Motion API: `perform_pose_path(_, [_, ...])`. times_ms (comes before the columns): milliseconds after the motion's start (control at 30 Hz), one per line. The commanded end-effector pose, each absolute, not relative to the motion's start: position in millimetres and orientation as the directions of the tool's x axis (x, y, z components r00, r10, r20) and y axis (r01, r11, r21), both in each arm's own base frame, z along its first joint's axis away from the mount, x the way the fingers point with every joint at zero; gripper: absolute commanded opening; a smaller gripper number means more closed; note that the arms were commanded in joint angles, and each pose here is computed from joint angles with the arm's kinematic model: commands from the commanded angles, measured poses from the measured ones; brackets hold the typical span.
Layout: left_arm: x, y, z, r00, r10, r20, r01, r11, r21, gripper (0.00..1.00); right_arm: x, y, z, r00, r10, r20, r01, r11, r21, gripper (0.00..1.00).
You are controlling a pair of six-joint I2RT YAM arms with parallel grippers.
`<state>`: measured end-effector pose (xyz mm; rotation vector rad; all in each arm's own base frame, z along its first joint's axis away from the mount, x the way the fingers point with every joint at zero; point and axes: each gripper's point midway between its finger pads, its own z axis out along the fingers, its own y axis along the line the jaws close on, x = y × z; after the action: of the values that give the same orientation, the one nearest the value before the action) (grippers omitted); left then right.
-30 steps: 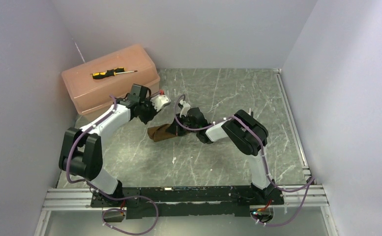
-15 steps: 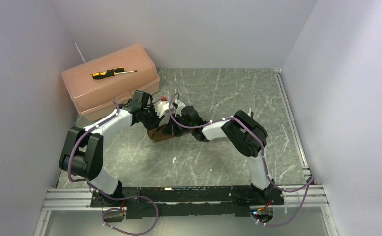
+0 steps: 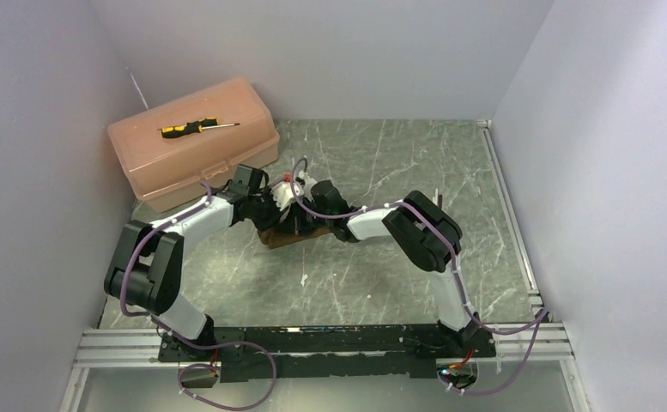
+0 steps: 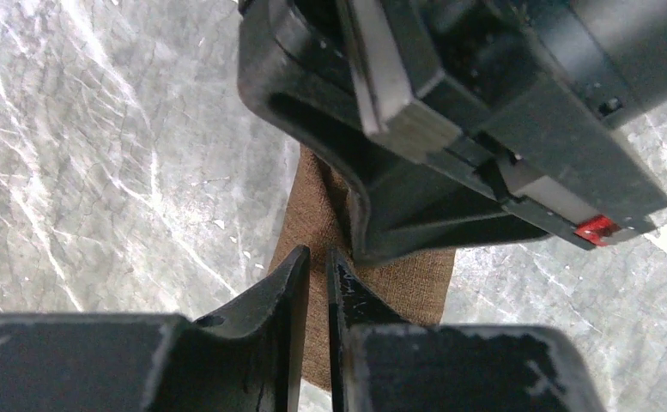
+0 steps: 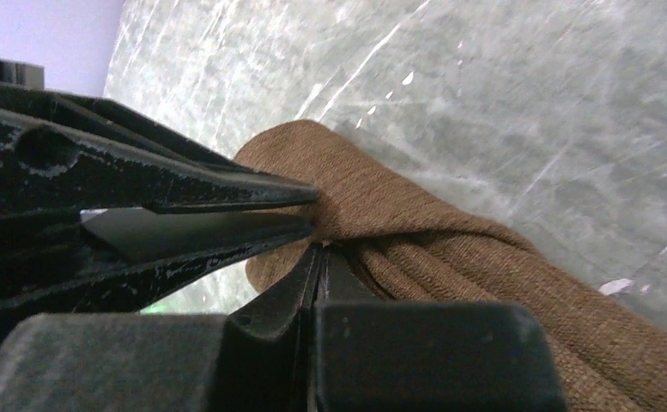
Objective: Fold the napkin into a case and place the utensils inside
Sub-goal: Grasp the top corner of the smaller rectangle folded napkin from the folded napkin.
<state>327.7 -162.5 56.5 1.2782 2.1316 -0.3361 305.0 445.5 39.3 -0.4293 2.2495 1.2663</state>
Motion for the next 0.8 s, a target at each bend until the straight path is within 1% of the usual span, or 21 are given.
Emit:
perform_pose_path(0, [331.2,-170.1,54.9,-0.293,0.701,-0.650,0.874,0.472,0.114,0.17,290.7,454.6,51.7,-0.801,-0.035,-0.598,-0.561,0.392,0.729,0.00])
perform_pose_path(167, [330.6,-168.4,53.4,-0.293,0.708,-0.642,0.876,0.468,0.117,0.16,285.1,453.8,62.2,-0.765,-0.026,-0.643,-0.613,0.334,0.716,0.00])
perform_pose_path(300, [326.2,-170.6,53.5,-0.298,0.706,-0.643,0.884,0.459,0.094,0.17,282.9,452.7,58.8,-0.765,-0.019,-0.643,-0.613,0.325,0.720,0.00])
perform_pose_path(500, [324.9,-169.3,50.0,-0.285,0.715,-0.638,0.889,0.446,0.103,0.15,288.6,460.7,30.1,-0.810,-0.071,-0.582,-0.560,0.391,0.731,0.00])
perform_pose_path(667, [322.1,-167.7,45.6,-0.267,0.730,-0.629,0.899,0.424,0.111,0.12,303.2,450.4,10.2,-0.836,-0.038,-0.548,-0.493,0.490,0.719,0.00])
perform_pose_path(767, [319.3,-167.7,42.6,-0.247,0.743,-0.622,0.908,0.401,0.119,0.08,315.7,440.2,2.0,-0.846,-0.001,-0.533,-0.449,0.542,0.711,0.00])
